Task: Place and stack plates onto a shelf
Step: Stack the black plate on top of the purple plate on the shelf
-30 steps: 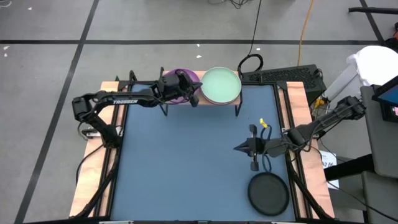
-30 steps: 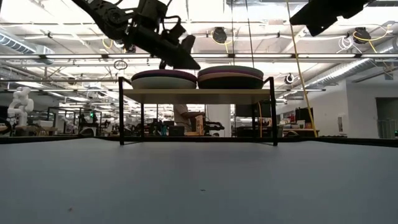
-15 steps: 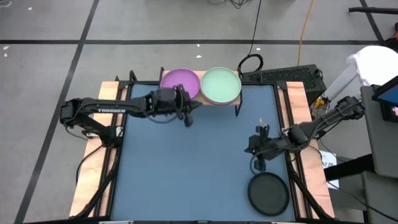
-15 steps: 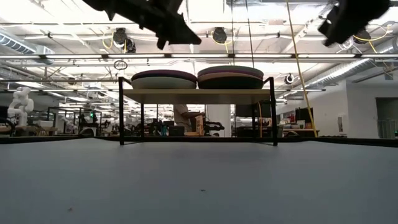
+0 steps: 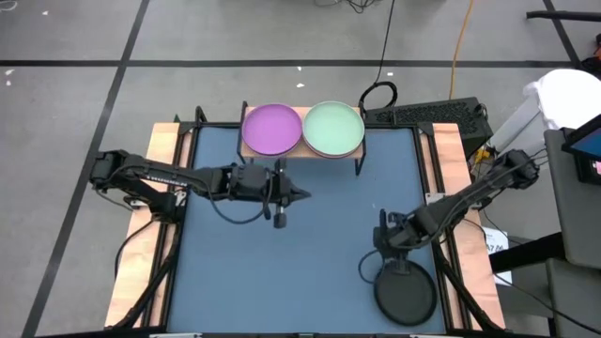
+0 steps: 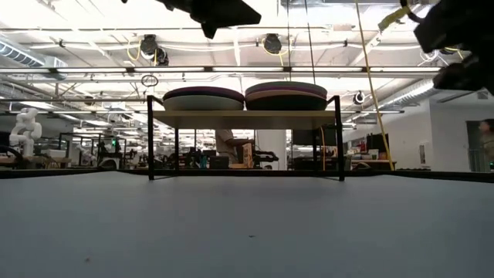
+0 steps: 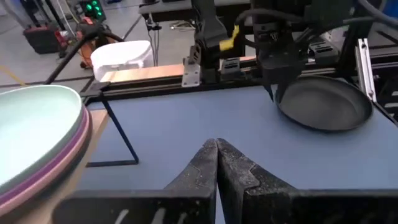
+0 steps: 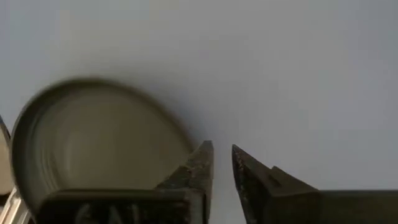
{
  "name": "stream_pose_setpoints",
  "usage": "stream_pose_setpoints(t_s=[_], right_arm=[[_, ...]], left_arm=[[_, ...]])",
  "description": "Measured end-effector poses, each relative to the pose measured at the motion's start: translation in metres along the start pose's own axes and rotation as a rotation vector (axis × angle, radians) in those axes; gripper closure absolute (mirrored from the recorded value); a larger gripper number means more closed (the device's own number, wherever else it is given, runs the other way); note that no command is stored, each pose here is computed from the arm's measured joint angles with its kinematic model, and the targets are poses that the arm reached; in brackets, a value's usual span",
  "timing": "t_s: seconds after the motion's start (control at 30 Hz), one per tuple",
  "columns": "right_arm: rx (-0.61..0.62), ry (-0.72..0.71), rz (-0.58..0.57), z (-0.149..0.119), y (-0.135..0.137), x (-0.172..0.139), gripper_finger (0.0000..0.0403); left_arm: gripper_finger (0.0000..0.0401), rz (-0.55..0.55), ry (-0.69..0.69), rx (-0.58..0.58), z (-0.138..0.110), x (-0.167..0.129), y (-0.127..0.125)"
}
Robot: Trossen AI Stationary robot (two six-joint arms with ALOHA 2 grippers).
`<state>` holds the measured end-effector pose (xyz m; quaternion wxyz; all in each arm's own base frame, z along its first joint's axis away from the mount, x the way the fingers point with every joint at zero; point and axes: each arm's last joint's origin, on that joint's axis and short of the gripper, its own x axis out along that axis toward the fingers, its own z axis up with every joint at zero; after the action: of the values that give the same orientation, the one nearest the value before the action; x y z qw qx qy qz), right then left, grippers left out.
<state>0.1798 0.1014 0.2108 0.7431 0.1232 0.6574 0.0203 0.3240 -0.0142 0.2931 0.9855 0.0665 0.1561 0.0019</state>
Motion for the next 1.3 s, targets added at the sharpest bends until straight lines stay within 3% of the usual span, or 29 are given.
stream_pose_setpoints(t_s=[0.33,0.47,0.6,0.8,1.07,1.3], right_arm=[[-0.080,0.117,-0.029,-0.023,0.007,0.030,0.0286],[-0.058,0.144,-0.054,-0.030,0.000,0.040,0.0273],[-0.051,0.151,0.007,-0.033,-0.003,0.051,0.0271],[-0.037,0.135,0.060,-0.040,-0.010,0.068,0.0293],[0.012,0.184,0.117,-0.044,-0.012,0.068,0.0388],[0.160,0.116,0.164,-0.041,-0.017,0.052,0.0399]], left_arm=[[0.0398,-0.016,0.044,0.002,-0.004,0.000,-0.004],[0.0398,-0.017,0.054,-0.005,-0.005,0.000,-0.004],[0.0398,-0.017,0.053,-0.005,-0.005,0.000,-0.004],[0.0398,-0.016,0.053,-0.008,-0.005,0.000,-0.004],[0.0398,-0.015,0.040,-0.013,-0.004,0.000,-0.004],[0.0398,-0.013,0.031,-0.037,-0.003,0.000,-0.004]])
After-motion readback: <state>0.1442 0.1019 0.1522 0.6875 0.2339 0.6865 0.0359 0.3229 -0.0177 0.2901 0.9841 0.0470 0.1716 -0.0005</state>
